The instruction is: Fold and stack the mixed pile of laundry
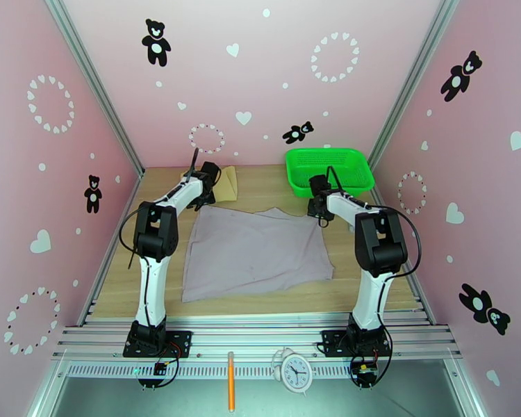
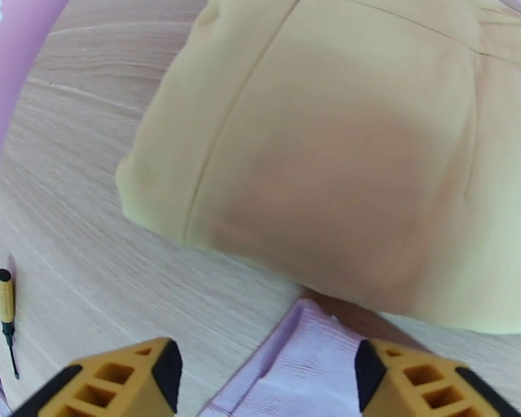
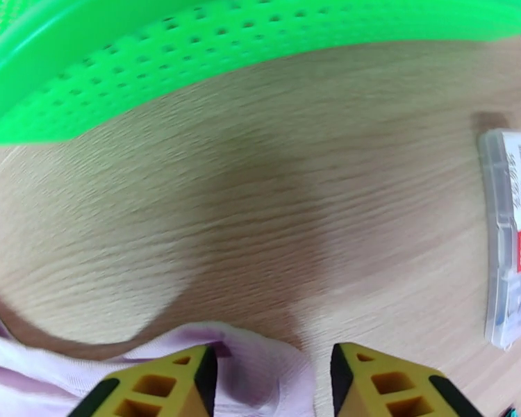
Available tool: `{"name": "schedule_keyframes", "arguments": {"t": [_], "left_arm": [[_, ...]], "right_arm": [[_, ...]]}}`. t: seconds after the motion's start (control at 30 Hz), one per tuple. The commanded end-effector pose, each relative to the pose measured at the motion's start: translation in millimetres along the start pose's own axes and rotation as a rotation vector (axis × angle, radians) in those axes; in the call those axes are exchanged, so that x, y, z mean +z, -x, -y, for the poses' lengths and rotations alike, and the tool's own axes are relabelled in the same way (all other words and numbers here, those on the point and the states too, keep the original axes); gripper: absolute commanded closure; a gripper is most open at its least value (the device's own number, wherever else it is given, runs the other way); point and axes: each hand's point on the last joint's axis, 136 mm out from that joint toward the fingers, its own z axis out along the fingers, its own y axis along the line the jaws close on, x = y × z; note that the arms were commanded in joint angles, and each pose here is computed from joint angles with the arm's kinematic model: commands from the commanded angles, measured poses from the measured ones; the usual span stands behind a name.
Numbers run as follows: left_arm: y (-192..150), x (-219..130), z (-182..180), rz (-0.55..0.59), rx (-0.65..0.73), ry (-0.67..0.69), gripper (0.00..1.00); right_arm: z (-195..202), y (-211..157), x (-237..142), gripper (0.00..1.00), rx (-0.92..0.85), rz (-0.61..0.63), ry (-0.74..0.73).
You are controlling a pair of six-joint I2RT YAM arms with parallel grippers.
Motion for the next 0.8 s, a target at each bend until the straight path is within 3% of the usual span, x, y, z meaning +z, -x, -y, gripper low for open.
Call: {"name": "schedule_keyframes", "arguments": {"t": [0.0,0.13,0.33,0.57,0.77], "left_arm": [[5,-21,-15,0.024,-0.008,0.01,0.29],[1,-23,-5,0.008,-0.002,-0.061,0.31],[-4,-3,14,-0.04,-0.016,-0.105,0.39],[-8,19,25,-0.074,-0.039,-0.127,0.44],[-10,26,29,-0.083,-0.035,-0.133,0.47]], "right_arm": [[-35,11,-43,0.51,-0.149,0.046,0.176],[-92,0,-60,0.52,-0.332,-0.006,0.379],[-165,-13,-46,0.54,-0.458,-0.094,0.598],[-188,-11,-6,0.58,-0.464,-0.142,0.564],[-187,-14,4,0.6,-0.463,-0.151,0.528]]}}
